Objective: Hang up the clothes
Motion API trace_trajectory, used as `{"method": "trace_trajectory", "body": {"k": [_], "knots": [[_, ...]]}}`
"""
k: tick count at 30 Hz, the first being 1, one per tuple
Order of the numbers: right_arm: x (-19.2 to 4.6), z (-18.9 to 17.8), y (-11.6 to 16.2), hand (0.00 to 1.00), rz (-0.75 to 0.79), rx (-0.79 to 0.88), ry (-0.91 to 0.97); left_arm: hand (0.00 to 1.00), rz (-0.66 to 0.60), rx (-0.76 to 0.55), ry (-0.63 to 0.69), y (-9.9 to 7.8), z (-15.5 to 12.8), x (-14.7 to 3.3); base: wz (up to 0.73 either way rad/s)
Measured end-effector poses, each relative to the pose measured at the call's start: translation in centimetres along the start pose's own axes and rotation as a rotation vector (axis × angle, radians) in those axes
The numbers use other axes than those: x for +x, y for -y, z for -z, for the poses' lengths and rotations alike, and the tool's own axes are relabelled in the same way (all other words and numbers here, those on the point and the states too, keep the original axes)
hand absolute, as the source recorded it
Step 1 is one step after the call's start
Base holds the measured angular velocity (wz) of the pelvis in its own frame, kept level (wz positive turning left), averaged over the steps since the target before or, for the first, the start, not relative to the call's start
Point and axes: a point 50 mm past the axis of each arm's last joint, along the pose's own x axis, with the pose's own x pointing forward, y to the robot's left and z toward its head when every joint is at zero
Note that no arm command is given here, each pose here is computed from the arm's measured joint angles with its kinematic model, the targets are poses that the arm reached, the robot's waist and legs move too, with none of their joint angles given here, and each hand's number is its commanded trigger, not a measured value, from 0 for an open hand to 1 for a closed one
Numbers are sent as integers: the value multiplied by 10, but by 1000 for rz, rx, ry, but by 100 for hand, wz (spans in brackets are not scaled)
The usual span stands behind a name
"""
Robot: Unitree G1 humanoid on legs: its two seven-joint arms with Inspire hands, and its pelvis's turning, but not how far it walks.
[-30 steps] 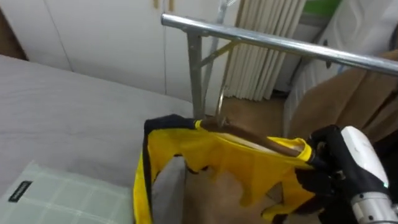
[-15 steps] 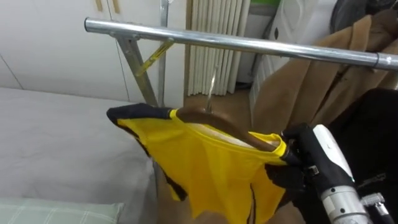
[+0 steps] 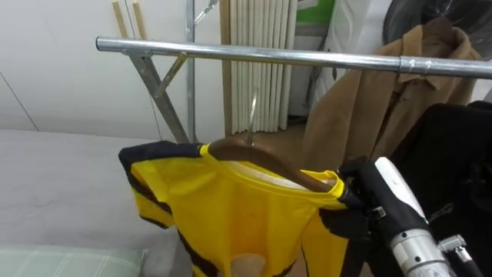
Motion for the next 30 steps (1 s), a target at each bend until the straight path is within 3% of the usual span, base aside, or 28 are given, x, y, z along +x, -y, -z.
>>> {"method": "trace_trajectory", "body": {"k": [30], "knots": [[0,-2,19,100,42,-19,19,0,37,-6,-50,5,18,1,-8]]}}
